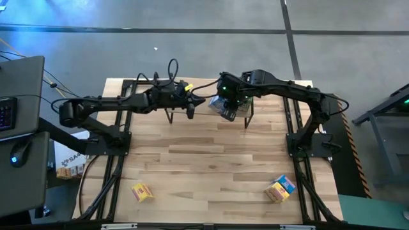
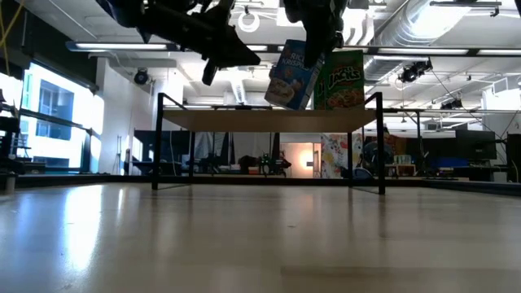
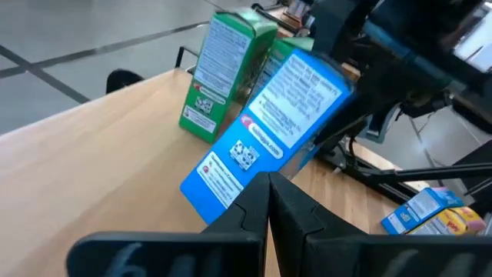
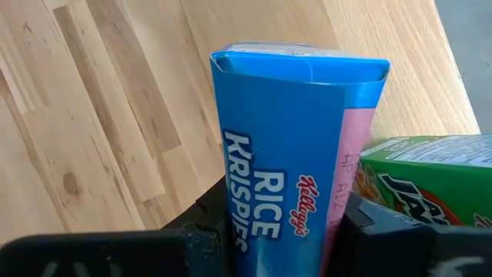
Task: Stack cereal on shelf
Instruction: Put the top blue cereal box on the shelf
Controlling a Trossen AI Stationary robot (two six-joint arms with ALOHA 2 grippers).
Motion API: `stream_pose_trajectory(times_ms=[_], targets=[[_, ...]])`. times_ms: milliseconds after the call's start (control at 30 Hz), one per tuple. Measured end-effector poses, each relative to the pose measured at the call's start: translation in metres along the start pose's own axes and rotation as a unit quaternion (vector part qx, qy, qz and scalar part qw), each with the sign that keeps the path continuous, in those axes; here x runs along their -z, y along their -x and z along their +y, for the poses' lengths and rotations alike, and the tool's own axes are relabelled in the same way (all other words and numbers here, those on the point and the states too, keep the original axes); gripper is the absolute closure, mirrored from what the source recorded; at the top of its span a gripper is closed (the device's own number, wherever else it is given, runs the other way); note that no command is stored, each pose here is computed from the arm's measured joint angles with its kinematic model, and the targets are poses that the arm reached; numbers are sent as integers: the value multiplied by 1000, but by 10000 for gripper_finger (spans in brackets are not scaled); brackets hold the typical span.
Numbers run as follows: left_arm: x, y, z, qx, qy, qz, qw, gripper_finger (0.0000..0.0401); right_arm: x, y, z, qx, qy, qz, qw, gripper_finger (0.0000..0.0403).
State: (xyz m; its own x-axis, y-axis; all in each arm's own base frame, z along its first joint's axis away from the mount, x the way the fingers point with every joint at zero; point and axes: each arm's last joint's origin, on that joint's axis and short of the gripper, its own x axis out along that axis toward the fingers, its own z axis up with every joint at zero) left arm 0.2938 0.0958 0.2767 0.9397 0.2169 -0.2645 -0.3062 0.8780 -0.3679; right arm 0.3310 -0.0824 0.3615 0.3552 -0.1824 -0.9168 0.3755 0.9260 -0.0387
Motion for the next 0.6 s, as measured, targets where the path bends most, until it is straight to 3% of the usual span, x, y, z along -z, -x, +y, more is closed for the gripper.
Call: stream_pose_trajectory(times_ms=[400, 600], targets=[[5, -7, 3, -3, 1, 9, 1000, 401, -3, 0, 0, 3, 7, -16, 1000, 220], [10, -12, 5, -8, -3, 21, 1000, 401, -5, 0, 0, 2, 6, -26, 1000, 209]])
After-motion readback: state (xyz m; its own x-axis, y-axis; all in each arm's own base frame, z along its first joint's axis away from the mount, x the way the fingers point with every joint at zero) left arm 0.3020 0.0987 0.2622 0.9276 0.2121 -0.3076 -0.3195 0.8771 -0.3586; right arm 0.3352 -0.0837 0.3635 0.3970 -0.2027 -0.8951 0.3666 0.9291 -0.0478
